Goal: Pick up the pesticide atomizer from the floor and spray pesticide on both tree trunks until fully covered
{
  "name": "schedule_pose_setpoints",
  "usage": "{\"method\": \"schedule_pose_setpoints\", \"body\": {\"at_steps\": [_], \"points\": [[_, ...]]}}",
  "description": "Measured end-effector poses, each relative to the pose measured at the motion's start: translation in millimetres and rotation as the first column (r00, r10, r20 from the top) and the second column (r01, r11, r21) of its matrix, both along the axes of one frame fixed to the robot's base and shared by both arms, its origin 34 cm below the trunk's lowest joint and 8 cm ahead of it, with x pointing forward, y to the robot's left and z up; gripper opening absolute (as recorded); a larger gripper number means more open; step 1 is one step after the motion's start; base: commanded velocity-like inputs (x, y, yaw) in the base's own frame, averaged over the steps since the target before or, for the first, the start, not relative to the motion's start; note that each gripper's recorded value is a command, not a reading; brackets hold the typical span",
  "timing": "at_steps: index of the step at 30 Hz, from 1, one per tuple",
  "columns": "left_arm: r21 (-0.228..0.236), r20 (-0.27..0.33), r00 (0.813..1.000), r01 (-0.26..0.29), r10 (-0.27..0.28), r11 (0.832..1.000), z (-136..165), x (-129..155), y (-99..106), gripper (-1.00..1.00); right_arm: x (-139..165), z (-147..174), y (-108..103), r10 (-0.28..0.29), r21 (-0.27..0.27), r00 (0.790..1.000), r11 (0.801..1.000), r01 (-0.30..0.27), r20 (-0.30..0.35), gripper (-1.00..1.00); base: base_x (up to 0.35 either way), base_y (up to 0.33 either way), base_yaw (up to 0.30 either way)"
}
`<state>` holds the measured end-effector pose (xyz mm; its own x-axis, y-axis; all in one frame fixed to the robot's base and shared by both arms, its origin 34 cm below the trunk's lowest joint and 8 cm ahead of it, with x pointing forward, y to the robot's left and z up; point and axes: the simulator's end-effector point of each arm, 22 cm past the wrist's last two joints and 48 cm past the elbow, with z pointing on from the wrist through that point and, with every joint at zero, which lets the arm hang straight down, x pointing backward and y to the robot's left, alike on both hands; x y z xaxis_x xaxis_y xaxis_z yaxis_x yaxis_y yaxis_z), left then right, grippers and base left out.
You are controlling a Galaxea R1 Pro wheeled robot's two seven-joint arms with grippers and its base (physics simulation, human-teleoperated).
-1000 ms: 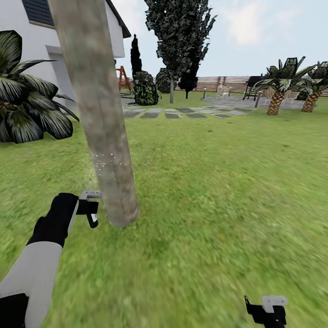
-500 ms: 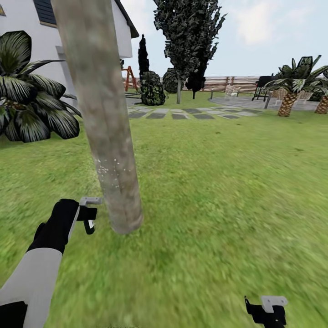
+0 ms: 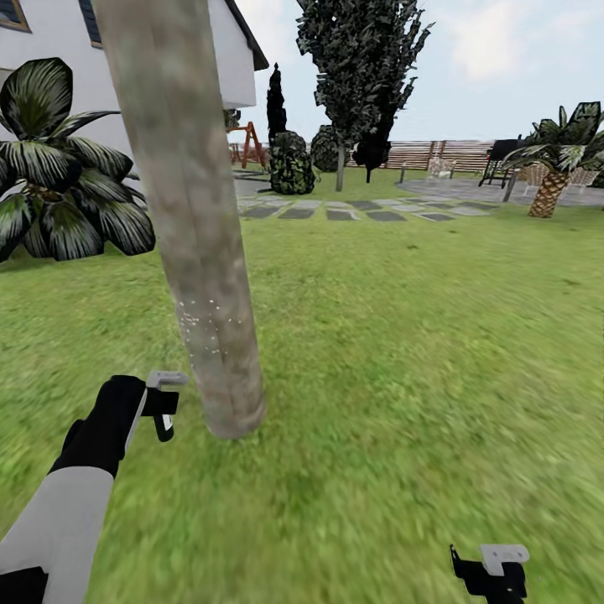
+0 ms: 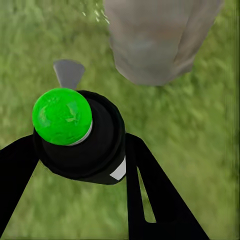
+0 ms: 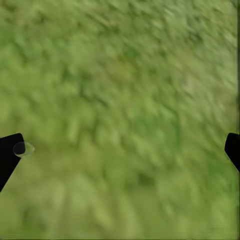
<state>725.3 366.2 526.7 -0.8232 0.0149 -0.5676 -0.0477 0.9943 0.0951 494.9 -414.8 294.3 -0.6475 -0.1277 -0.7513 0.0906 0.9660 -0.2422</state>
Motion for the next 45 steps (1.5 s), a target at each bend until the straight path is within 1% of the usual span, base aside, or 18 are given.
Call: {"method": "schedule_pose_setpoints", "body": {"at_steps": [8, 13, 20, 24, 29, 35, 38, 45], "points": [[0.001, -0.003, 1.0, -0.003, 0.003, 1.0, -1.5, -1.2, 1.2, -1.0, 0.1, 0.1, 0.0, 0.0, 0.0, 1.0, 1.0, 0.0, 0.0, 1.0, 0.065, -0.262, 0.248], [0.005, -0.012, 1.0, 0.007, -0.007, 1.0, -20.5, -13.8, 1.1, -1.0, 0.1, 0.0, 0.0, 0.0, 0.0, 1.0, 1.0, 0.0, 0.0, 1.0, 0.228, -0.196, 0.233], [0.005, -0.029, 1.0, 0.009, -0.009, 1.0, -31.0, -22.5, 0.7, -1.0, 0.1, 0.1, 0.0, 0.0, 0.0, 1.0, 1.0, 0.0, 0.0, 1.0, 0.171, -0.215, 0.016], [0.004, -0.048, 0.999, 0.008, -0.008, 1.0, -41.2, -31.5, 0.6, -1.0, 0.1, 0.1, 0.0, 0.0, 0.0, 1.0, 1.0, 0.0, 0.0, 1.0, -0.122, -0.253, 0.0], [0.002, -0.053, 0.999, 0.007, -0.007, 1.0, -44.2, -34.2, 0.7, -1.0, 0.1, 0.1, 0.0, 0.0, 0.0, 1.0, 1.0, 0.0, 0.0, 1.0, -0.09, -0.251, 0.011], [0.005, -0.058, 0.998, 0.004, -0.003, 1.0, -46.5, -36.9, 3.0, -1.0, 0.1, 0.1, 0.0, 0.0, 0.0, 1.0, 1.0, 0.0, 0.0, 1.0, 0.036, -0.267, 0.247], [0.003, -0.074, 0.997, 0.006, -0.005, 1.0, -55.0, -44.6, 1.8, -1.0, 0.1, 0.1, 0.0, 0.0, 0.0, 1.0, 1.0, 0.0, 0.0, 1.0, 0.157, -0.25, 0.277], [-0.002, -0.079, 0.997, 0.011, -0.011, 1.0, -58.5, -47.1, -1.7, -1.0, 0.1, 0.1, 0.0, 0.0, 0.0, 1.0, 1.0, 0.0, 0.0, 1.0, 0.224, -0.205, 0.258]]}}
